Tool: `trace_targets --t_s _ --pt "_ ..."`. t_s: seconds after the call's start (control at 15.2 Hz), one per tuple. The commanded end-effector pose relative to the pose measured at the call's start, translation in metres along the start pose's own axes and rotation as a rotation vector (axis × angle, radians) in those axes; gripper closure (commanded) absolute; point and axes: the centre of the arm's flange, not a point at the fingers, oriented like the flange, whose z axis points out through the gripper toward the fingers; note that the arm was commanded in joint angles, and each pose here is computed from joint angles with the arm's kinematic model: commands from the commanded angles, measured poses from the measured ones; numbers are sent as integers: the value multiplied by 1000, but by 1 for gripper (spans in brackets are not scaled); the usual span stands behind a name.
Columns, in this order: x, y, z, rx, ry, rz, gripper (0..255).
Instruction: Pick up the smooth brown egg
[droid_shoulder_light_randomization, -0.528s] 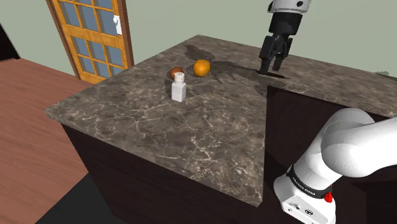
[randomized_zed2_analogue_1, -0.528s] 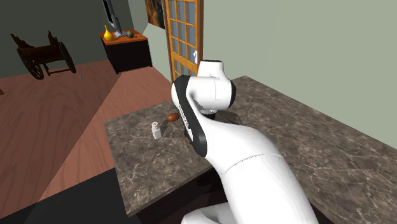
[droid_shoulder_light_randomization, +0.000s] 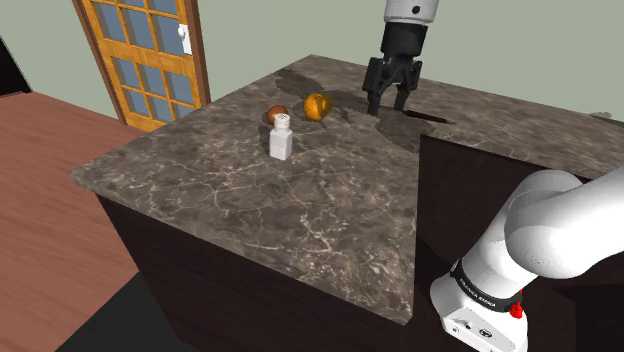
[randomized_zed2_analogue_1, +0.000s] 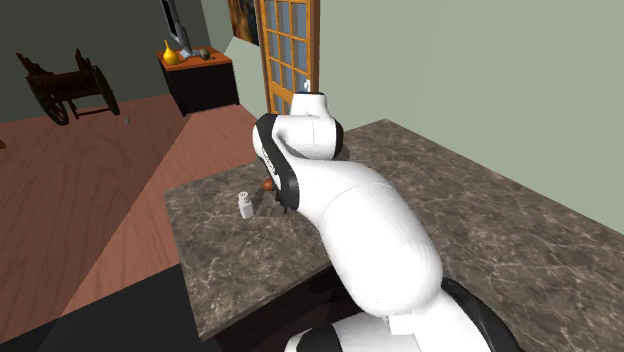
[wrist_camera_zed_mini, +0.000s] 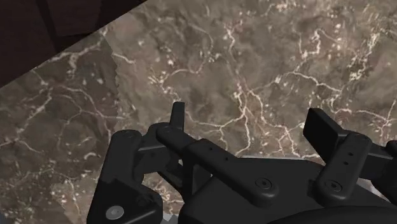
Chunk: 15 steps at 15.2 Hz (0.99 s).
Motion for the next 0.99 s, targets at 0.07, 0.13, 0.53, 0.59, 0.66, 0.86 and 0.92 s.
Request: trace_targets --t_s 0.07,0.13,0.53,0.59,0.66,0.86,0.92 --pt "35 -25 4 -2 1 45 0" --pt "46 -32 5 -3 1 60 0" --pt "115 -70 15 -10 2 147 0" --pt "127 -76 16 -11 2 162 0" --pt "139 -81 18 -12 2 177 0" --pt "175 -97 23 -15 3 221 0" --pt "188 -102 24 -16 3 235 0"
